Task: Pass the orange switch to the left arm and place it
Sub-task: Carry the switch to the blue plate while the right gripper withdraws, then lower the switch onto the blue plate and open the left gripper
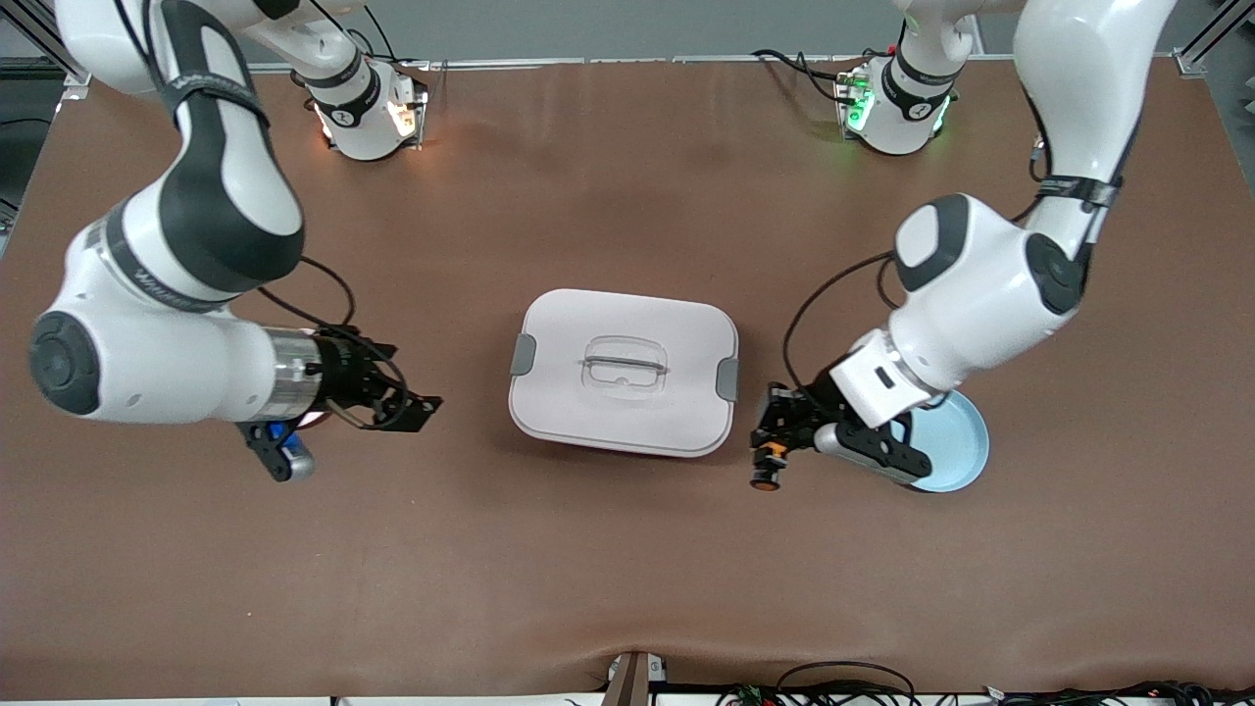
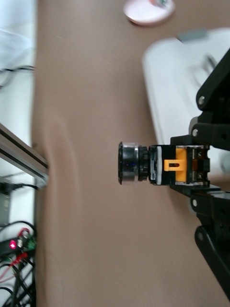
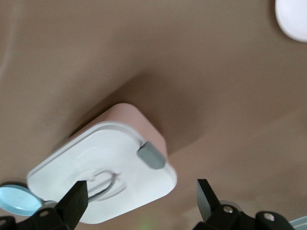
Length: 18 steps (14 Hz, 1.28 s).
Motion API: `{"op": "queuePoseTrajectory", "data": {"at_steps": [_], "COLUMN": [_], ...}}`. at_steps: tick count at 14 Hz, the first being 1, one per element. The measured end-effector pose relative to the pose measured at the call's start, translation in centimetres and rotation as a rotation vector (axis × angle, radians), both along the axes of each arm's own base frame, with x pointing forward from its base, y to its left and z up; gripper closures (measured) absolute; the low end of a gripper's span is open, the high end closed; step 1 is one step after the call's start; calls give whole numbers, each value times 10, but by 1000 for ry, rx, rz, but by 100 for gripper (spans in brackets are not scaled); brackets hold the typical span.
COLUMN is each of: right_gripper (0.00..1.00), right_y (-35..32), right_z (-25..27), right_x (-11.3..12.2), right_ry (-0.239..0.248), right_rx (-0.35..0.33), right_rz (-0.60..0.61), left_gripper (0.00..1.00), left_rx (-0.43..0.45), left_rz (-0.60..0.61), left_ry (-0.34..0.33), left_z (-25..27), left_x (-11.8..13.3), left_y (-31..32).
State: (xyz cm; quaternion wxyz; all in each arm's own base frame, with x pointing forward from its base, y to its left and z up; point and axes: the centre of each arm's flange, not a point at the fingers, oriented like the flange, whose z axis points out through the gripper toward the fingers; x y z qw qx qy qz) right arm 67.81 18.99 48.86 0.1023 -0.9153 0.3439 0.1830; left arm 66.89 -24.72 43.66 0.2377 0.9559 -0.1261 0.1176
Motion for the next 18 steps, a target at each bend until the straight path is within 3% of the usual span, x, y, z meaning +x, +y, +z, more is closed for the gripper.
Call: {"op": "queuePoseTrajectory", "data": {"at_steps": [2,5,11,14,18], "right_gripper": [0,0,0,0,0], "right_y": [-25,-53,-133,-172,-198], "right_z": [4,6,23,34,54], "right_x": [-2,-10,-18,-25,-36], "right_ry": [-11,11,3,5,15], "right_rx": [-41,-86,-78,-56,-85], "right_rz": [104,262,516,595,645], "left_gripper": [67,67,67,67,67], "left_rx": [67,145,313,334,393], "left_rz": [-116,-265,-597,-762,-995], "left_ry": [-1,-35,-112,-138,-143], "left_z": [-8,-26,-72,-100,-147], "left_x": [6,13,9,9,8], "left_y": [43,102,176,204,232]}}
